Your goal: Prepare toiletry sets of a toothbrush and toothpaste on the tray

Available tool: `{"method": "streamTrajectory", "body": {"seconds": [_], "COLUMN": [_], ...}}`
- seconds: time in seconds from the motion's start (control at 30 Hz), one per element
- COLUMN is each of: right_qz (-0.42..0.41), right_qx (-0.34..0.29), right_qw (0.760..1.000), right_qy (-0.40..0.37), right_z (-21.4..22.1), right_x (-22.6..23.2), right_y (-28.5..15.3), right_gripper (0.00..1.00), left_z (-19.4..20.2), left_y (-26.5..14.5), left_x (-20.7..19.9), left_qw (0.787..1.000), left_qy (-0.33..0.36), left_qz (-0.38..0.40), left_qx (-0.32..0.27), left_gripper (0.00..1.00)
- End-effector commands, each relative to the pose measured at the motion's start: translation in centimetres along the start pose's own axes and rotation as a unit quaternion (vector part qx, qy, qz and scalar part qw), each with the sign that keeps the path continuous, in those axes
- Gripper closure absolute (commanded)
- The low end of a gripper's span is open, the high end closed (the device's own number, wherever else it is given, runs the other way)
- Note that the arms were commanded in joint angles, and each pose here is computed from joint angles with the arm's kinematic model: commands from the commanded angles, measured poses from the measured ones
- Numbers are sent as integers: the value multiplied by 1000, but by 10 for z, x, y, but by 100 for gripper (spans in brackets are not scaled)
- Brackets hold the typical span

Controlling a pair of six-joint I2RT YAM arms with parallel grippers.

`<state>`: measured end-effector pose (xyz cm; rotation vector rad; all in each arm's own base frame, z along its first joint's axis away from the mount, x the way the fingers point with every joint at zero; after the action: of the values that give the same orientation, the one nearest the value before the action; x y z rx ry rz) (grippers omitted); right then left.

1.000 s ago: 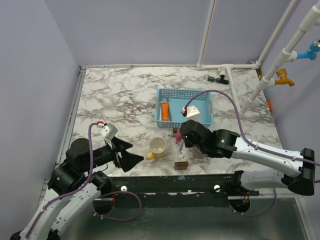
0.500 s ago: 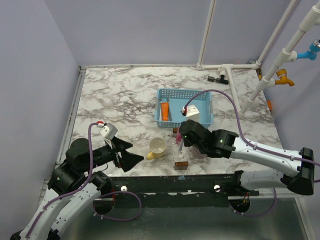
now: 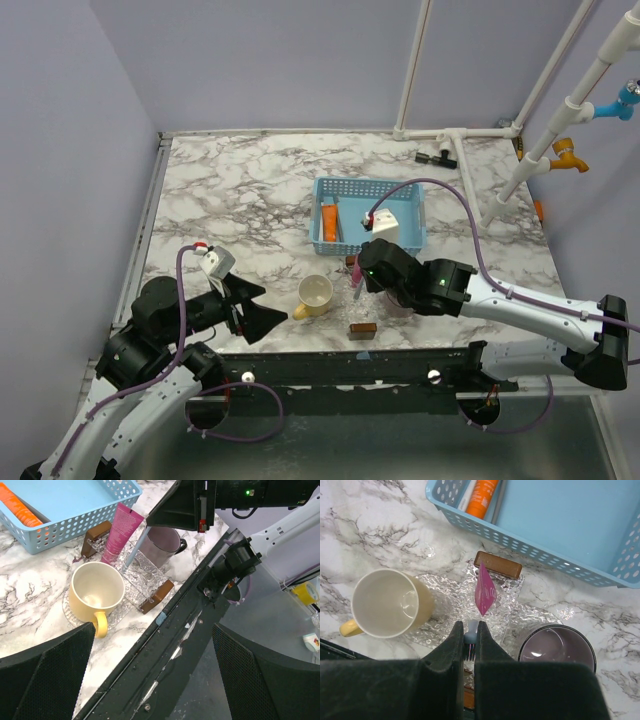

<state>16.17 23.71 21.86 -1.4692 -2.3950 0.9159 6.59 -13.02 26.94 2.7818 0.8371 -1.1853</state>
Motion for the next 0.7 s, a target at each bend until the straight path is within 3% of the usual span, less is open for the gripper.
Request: {"method": "streamTrajectory", "body": {"seconds": [0.0, 0.67], "right_qz": [-1, 7], "right_qx": [-14, 26], "right_qw": [1000, 1000], "right_qy": [15, -14], "right_z": [-3, 8], "right_x": [2, -2], "right_y": [0, -2], "right_gripper": [99, 100], "left_z": [-2, -2], "left_y": [1, 3], "left_x": [3, 4], "left_qw": [1000, 1000], "left_qy": [9, 7], "left_qz": [-3, -5], "left_qx": [-12, -9], "left_gripper": [1, 1]}}
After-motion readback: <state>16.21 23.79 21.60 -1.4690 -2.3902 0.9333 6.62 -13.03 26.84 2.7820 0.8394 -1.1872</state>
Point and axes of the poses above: each gripper's point midway between its finger pads, its own y axis out along the fingers, its own x axis along the line the jaws close on, z = x × y, the point moved 5 cm from there along -y, back along the fingers, and after that the axes turned 15 degrees about -y, right-handed, at the moved point
